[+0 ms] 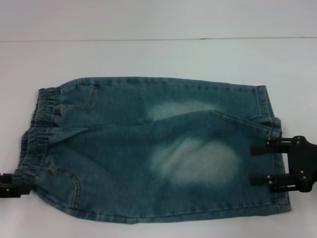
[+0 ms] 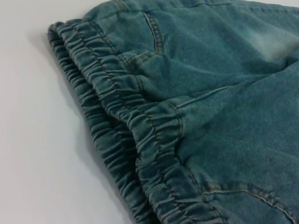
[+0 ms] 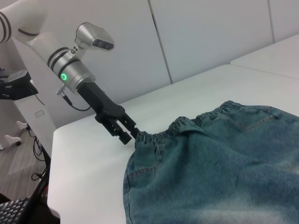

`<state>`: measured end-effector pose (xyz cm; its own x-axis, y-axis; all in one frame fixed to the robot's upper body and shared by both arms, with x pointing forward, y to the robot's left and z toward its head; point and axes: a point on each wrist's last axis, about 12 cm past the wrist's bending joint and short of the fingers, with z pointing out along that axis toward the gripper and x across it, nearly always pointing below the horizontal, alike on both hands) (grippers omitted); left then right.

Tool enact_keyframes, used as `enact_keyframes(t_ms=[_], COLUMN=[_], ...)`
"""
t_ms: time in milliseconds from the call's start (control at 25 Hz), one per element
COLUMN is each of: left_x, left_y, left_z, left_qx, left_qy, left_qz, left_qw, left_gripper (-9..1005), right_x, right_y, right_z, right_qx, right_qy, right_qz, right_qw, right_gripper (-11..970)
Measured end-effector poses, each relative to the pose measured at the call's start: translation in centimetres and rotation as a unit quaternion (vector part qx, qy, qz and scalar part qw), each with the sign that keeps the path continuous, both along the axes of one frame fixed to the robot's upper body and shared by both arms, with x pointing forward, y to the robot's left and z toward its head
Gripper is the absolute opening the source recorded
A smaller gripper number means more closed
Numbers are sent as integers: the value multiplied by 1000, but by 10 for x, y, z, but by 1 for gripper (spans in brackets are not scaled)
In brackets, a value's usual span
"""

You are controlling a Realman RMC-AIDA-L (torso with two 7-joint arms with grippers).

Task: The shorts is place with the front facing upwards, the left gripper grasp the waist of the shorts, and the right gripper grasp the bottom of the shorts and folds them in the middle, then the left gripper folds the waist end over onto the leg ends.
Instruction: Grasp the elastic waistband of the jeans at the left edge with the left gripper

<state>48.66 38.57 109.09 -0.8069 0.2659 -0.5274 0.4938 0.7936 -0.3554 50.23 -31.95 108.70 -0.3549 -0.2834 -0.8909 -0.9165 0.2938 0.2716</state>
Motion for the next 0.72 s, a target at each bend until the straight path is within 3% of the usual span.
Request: enact_keyframes(t_ms=[520,600,720], left_x=[7,8,9], left_y=[-18,-18,-19], left_z=[-1,-1,0], left_qx=[-3,-4,-5], left_qy=[-6,-8,-11], left_qz=[-25,-25,-24], left_qw=[1000,1000,1000], left_gripper=[523,326,186], right_x=[0,0,-1], right_y=[0,0,-1], right_z=[-1,-1,-2], right_qx=[-1,-1,-3], right_qy=[0,-1,0], right_qz=[-2,-3,-6], right_qw=[1000,1000,1000], right_gripper=[806,806,807])
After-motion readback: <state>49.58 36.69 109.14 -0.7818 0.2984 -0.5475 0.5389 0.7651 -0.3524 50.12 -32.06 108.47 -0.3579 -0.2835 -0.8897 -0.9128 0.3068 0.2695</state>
